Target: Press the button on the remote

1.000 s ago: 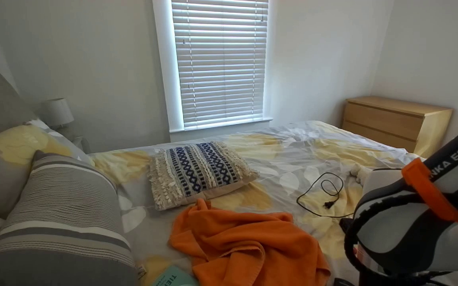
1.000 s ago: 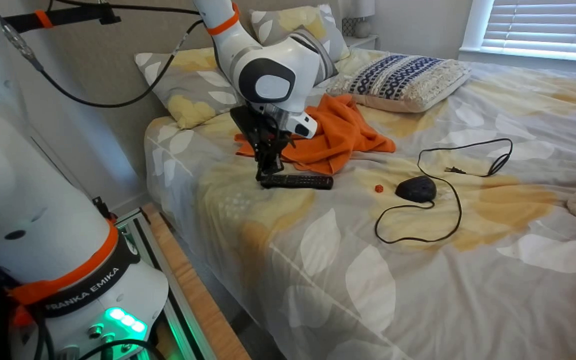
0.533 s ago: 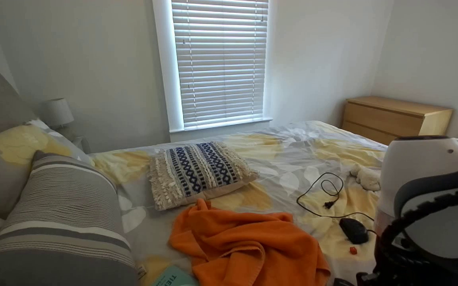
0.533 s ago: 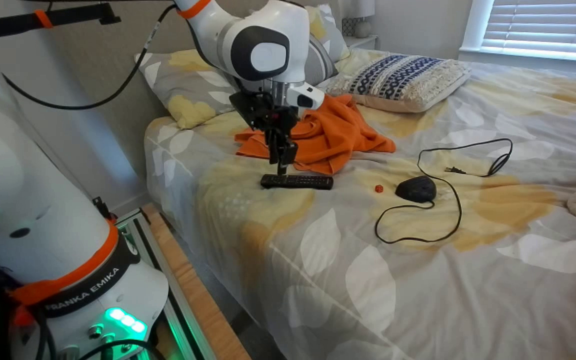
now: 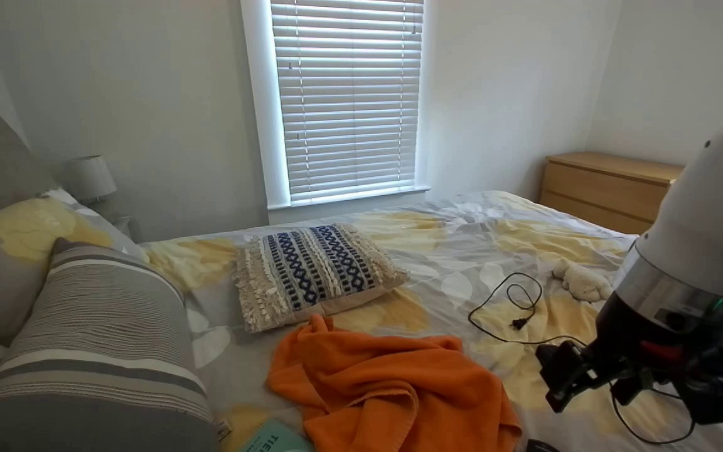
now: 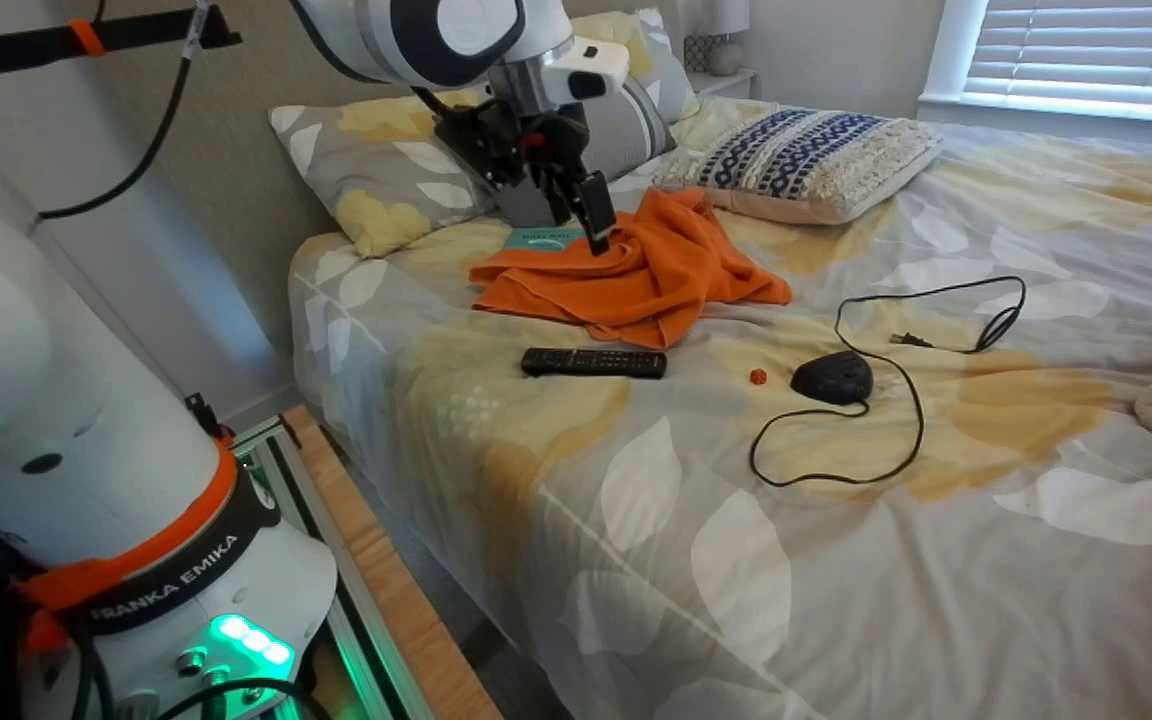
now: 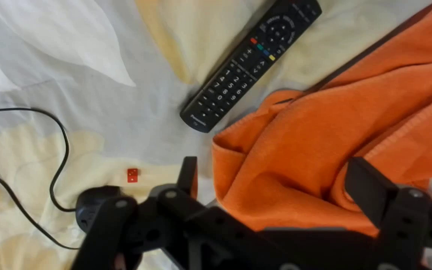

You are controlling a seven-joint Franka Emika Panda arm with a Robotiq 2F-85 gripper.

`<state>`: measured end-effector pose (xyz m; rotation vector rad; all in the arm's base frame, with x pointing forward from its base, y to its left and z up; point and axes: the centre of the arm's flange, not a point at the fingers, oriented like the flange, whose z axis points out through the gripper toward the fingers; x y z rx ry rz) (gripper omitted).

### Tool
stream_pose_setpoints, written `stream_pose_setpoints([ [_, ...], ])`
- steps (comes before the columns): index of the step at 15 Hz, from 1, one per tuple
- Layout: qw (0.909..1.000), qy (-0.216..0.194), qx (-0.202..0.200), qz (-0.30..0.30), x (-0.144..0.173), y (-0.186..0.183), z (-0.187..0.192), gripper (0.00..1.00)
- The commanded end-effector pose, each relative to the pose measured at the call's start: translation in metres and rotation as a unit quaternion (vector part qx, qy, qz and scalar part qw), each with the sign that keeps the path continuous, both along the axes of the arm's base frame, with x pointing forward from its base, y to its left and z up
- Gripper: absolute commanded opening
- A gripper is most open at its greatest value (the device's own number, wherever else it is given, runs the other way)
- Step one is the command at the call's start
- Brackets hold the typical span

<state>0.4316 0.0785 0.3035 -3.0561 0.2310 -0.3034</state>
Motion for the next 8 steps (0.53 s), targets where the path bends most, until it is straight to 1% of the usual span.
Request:
stream_pose_setpoints([
  [1, 0.9985, -0.048, 0.009, 0.025, -0.033, 0.016, 0.028, 1.00],
  [2, 0.9976, -0.054, 0.015, 0.041, -0.036, 0.020, 0.032, 1.00],
  [3, 0.9991, -0.036, 0.004, 0.021, -0.013, 0.016, 0.022, 0.99],
  [5, 0.9987, -0.043, 0.005, 0.026, -0.016, 0.019, 0.028, 1.00],
  [8, 0.9989, -0.040, 0.005, 0.022, -0.014, 0.016, 0.026, 1.00],
])
